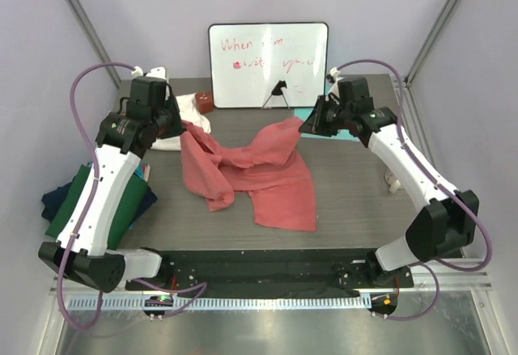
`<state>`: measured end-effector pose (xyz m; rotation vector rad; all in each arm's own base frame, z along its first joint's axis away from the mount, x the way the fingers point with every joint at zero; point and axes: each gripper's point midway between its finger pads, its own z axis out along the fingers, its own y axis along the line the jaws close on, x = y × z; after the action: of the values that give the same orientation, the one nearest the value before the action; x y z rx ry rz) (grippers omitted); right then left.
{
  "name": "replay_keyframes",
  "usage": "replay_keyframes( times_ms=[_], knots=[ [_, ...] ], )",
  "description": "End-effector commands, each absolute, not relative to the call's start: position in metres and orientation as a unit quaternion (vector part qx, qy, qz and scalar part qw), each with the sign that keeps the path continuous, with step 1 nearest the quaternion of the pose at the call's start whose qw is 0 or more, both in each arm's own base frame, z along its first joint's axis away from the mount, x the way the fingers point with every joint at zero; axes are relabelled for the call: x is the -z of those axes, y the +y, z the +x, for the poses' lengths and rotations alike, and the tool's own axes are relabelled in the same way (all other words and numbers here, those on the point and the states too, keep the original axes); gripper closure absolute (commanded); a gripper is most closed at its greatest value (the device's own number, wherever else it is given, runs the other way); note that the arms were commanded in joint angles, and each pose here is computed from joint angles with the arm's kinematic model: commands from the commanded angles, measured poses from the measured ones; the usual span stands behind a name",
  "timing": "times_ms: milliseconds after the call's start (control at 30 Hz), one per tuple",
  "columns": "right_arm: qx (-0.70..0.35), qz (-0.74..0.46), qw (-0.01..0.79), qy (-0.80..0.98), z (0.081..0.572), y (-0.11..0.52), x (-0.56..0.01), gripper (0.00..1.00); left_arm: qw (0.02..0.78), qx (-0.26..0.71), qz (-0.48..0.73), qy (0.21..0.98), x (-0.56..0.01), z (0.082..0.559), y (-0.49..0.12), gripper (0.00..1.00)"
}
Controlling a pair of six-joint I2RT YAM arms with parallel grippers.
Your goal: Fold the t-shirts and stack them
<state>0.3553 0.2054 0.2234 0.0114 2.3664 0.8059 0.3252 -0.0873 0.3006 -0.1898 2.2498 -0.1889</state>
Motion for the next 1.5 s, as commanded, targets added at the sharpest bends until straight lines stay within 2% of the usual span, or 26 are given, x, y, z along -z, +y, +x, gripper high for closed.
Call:
replay_keyframes(
  times_ms=[0, 333, 600, 767, 900, 1033, 1133, 1333, 1433, 1467],
  knots=[
    [-0.326, 0.000, 0.386, 0.863, 0.345, 0.194, -0.296, 0.99, 0.456, 0.065, -0.079, 0.884, -0.334, 0.305, -0.073, 1.00],
    [-0.361, -0.010, 0.560, 0.745, 0.294, 0.164, -0.457, 0.99, 0.610, 0.101, -0.173, 0.767, -0.457, 0.254, -0.035, 1.00],
    [-0.324, 0.019, 0.737, 0.593, 0.210, 0.099, -0.606, 0.99, 0.710, 0.126, -0.179, 0.669, -0.543, 0.173, -0.001, 1.00],
    [-0.285, 0.044, 0.802, 0.523, 0.162, 0.060, -0.669, 0.99, 0.741, 0.145, -0.172, 0.632, -0.574, 0.147, 0.005, 1.00],
    [-0.283, 0.059, 0.831, 0.474, 0.128, 0.042, -0.700, 0.99, 0.743, 0.141, -0.166, 0.633, -0.571, 0.140, 0.007, 1.00],
    [-0.288, 0.061, 0.825, 0.482, 0.141, 0.047, -0.699, 0.99, 0.711, 0.126, -0.162, 0.673, -0.546, 0.156, 0.001, 1.00],
    [-0.301, 0.049, 0.786, 0.538, 0.184, 0.072, -0.668, 0.99, 0.676, 0.127, -0.153, 0.710, -0.521, 0.180, -0.014, 1.00],
    [-0.288, 0.054, 0.675, 0.677, 0.287, 0.114, -0.559, 0.99, 0.583, 0.139, -0.118, 0.791, -0.456, 0.239, -0.055, 1.00],
    [-0.260, 0.061, 0.627, 0.732, 0.328, 0.124, -0.498, 0.99, 0.538, 0.137, -0.110, 0.825, -0.408, 0.267, -0.071, 1.00],
    [-0.238, 0.074, 0.613, 0.750, 0.340, 0.122, -0.474, 0.99, 0.510, 0.135, -0.105, 0.843, -0.375, 0.272, -0.076, 1.00]
  ],
)
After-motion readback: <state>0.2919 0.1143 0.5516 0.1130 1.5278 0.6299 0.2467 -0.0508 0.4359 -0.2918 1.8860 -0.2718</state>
